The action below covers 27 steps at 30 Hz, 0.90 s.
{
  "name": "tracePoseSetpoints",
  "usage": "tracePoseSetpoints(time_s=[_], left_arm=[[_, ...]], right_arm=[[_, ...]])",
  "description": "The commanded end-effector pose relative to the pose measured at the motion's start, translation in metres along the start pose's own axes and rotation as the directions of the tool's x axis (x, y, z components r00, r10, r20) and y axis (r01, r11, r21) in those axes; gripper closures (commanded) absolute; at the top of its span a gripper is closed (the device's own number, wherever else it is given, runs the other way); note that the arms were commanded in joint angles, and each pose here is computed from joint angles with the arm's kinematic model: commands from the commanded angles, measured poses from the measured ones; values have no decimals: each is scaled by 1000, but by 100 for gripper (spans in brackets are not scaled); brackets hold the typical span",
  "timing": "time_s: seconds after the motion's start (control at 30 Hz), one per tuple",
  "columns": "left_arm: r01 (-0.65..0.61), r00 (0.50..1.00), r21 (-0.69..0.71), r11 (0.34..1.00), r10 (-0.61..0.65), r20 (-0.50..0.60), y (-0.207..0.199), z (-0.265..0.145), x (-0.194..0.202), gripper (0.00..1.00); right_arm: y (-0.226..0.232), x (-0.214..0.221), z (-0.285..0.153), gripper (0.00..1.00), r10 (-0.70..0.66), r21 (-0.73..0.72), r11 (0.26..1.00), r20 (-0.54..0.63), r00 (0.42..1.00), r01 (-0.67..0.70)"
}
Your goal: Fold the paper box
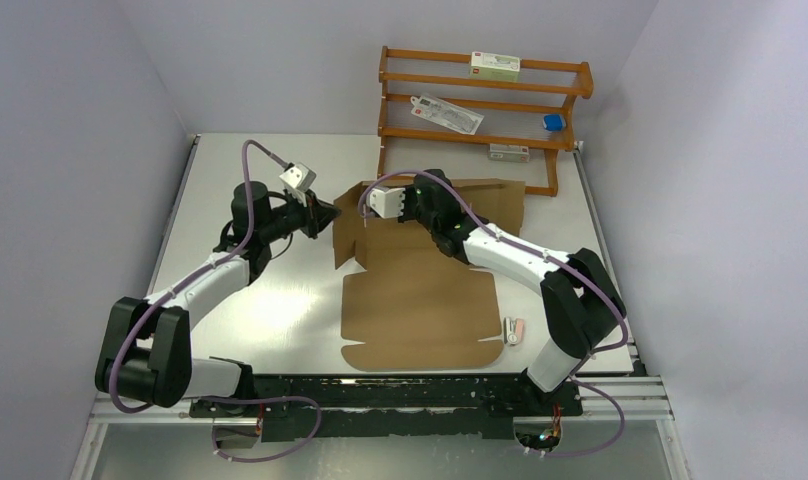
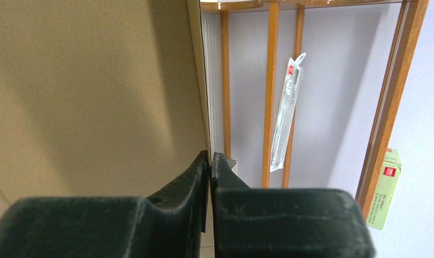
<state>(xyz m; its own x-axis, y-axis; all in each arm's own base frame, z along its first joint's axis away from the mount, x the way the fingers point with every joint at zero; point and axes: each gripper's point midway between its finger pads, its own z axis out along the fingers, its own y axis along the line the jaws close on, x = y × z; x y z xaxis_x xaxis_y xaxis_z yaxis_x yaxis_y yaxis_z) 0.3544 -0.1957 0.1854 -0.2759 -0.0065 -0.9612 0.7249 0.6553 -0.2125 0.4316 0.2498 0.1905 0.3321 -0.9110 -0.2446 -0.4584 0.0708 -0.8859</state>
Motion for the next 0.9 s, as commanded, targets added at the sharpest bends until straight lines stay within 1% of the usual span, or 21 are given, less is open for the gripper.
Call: tracePoseSetpoints(time_s=[0.0, 0.17, 0.3, 0.5, 0.63, 0.77, 0.87], left_arm=[[-3, 999, 44, 999, 5, -42, -15, 3, 19, 95], [2, 1000, 46, 999, -1, -22, -24, 5, 22, 95], [17, 1000, 38, 999, -17, -1, -32, 5, 27, 94], [32, 999, 11, 999, -32, 30, -41, 5, 39, 94], [45, 999, -3, 999, -44, 26, -48, 5, 52, 95], [62, 997, -72, 996, -59, 47, -44, -1, 58, 95], [77, 995, -113, 991, -70, 67, -39, -8, 61, 95]], right_arm=[[-21, -23, 0, 92, 52, 63, 996, 103, 993, -59], [-11, -32, -8, 91, 17, 46, 999, 138, 990, -23], [-3, -29, -12, 91, -23, 44, 999, 125, 992, 17], [1, -34, -22, 91, -27, 64, 998, 149, 988, 17], [11, -35, -29, 91, -48, 83, 996, 133, 990, 38], [24, -33, -36, 89, -64, 89, 995, 104, 992, 55], [27, -36, -45, 85, -66, 101, 993, 100, 993, 56]])
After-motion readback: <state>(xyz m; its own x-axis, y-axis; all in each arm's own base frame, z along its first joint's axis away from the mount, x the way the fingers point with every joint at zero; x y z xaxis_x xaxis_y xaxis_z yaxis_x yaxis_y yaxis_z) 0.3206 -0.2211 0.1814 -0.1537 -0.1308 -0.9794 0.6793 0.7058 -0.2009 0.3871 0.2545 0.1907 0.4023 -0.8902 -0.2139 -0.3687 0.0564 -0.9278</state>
